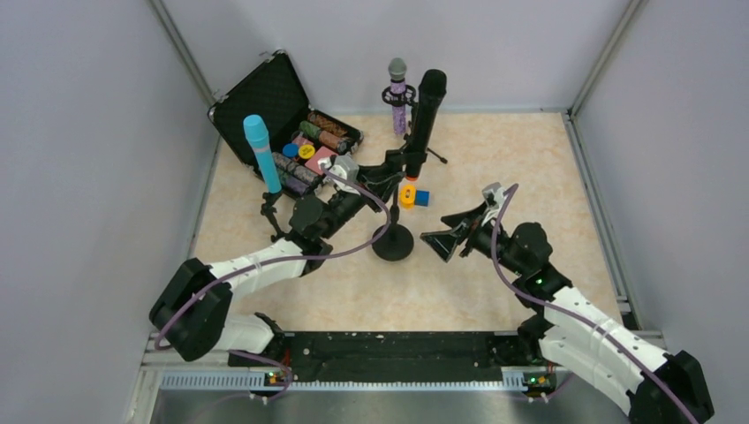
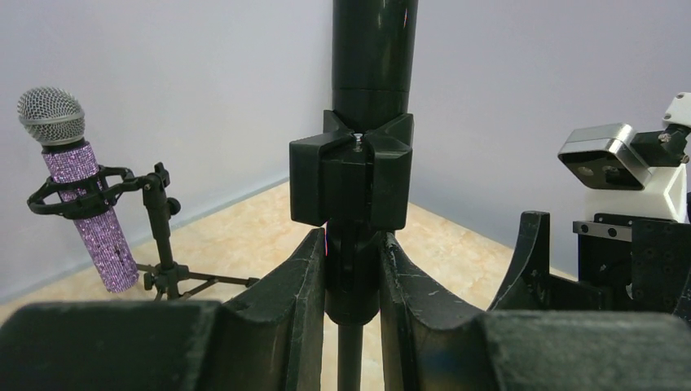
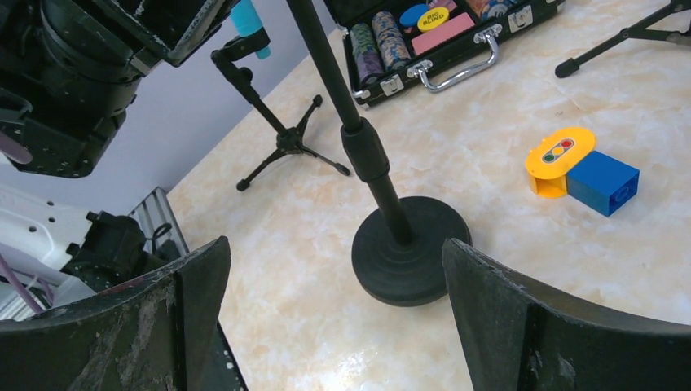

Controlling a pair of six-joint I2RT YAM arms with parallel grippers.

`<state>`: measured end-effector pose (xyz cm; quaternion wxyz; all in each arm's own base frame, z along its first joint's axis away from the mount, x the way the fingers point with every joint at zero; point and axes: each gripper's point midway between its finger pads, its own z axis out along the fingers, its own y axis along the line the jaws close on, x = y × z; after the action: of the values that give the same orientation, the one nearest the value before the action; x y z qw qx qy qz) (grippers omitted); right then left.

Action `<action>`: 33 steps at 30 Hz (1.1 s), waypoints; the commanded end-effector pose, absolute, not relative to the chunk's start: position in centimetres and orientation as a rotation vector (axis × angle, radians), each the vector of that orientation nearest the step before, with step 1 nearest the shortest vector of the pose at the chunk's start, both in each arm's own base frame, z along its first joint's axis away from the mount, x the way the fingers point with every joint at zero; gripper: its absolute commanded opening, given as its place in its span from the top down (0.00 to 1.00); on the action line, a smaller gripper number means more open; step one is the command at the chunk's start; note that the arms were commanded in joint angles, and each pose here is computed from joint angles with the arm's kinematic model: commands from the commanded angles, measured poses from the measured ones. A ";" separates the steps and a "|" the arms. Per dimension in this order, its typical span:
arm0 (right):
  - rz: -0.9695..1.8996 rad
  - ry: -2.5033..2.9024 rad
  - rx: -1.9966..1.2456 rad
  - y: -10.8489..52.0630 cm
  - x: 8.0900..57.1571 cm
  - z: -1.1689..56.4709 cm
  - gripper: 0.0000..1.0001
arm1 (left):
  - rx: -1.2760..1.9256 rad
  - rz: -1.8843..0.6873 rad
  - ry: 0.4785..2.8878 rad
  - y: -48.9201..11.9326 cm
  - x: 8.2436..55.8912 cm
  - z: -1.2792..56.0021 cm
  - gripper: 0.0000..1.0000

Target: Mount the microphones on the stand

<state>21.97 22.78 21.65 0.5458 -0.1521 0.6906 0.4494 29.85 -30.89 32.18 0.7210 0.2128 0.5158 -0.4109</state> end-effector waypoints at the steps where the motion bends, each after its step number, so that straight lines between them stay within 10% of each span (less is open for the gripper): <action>1: 1.164 1.588 -0.338 22.7 21.8 22.5 0.01 | 0.417 -0.956 0.868 -29.2 28.4 39.2 1.00; 33: 1.231 1.594 -0.280 21.6 21.9 22.0 0.01 | 0.517 -0.937 0.794 -29.5 29.0 34.5 1.00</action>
<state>21.72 21.79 20.10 0.5009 -0.1079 0.6890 0.5126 31.44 -30.91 28.92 0.7286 0.2412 0.4774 -0.4279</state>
